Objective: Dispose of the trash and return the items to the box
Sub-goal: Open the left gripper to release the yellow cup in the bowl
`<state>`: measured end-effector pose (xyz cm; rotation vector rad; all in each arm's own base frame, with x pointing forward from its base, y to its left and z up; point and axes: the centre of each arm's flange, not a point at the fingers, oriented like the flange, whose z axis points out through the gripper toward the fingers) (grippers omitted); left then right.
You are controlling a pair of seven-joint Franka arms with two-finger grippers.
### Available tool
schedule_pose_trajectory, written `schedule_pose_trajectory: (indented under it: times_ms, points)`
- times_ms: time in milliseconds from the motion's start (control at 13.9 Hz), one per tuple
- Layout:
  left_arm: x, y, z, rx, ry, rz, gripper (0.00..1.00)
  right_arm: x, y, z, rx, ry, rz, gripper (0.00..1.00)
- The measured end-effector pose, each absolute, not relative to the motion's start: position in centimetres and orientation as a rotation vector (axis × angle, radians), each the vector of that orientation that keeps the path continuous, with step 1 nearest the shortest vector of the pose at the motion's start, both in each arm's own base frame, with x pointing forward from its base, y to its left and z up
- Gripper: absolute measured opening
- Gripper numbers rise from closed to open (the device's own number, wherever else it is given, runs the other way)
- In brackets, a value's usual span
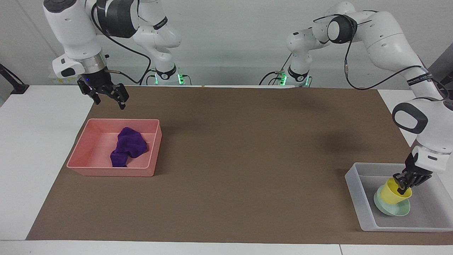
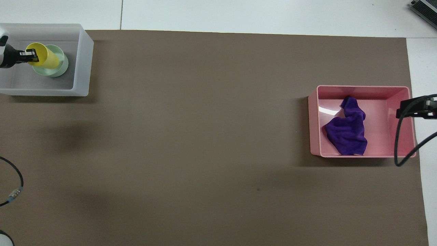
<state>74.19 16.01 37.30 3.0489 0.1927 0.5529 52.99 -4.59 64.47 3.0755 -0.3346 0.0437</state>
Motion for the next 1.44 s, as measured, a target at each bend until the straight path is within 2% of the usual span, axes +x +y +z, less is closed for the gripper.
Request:
schedule_pose_trajectory:
  times_ms: [359,431,646,718,790,1077,1221,1436]
  points:
    - [74.3,16.1,35.9,3.046,0.205,0.63,0.06,52.9,-4.3,64.4,3.118,-0.31,0.02,1.0]
    - [74.3,16.1,35.8,3.046,0.205,0.63,0.19,52.9,-4.5,64.0,3.12,-0.286,0.009,1.0]
    - [74.4,15.8,35.9,3.043,0.199,0.629,0.5,52.8,-4.6,63.7,3.099,-0.238,-0.004,1.0]
    - [74.4,15.7,35.9,3.042,0.195,0.63,0.5,52.8,-4.4,63.7,3.095,-0.229,-0.004,1.0]
    - [74.4,15.6,36.1,3.043,0.187,0.633,0.56,52.8,-4.1,63.6,3.093,-0.221,-0.006,1.0]
    - [74.8,12.1,39.6,3.079,0.022,0.687,0.99,52.7,-4.0,63.5,3.093,-0.215,-0.012,1.0]
    - [74.2,8.7,42.7,3.076,-0.061,0.684,1.0,52.6,-4.0,63.5,3.093,-0.215,-0.012,1.0]
    - [71.0,4.1,46.6,3.066,-0.159,0.669,1.0,52.6,-4.0,63.5,3.093,-0.214,-0.013,1.0]
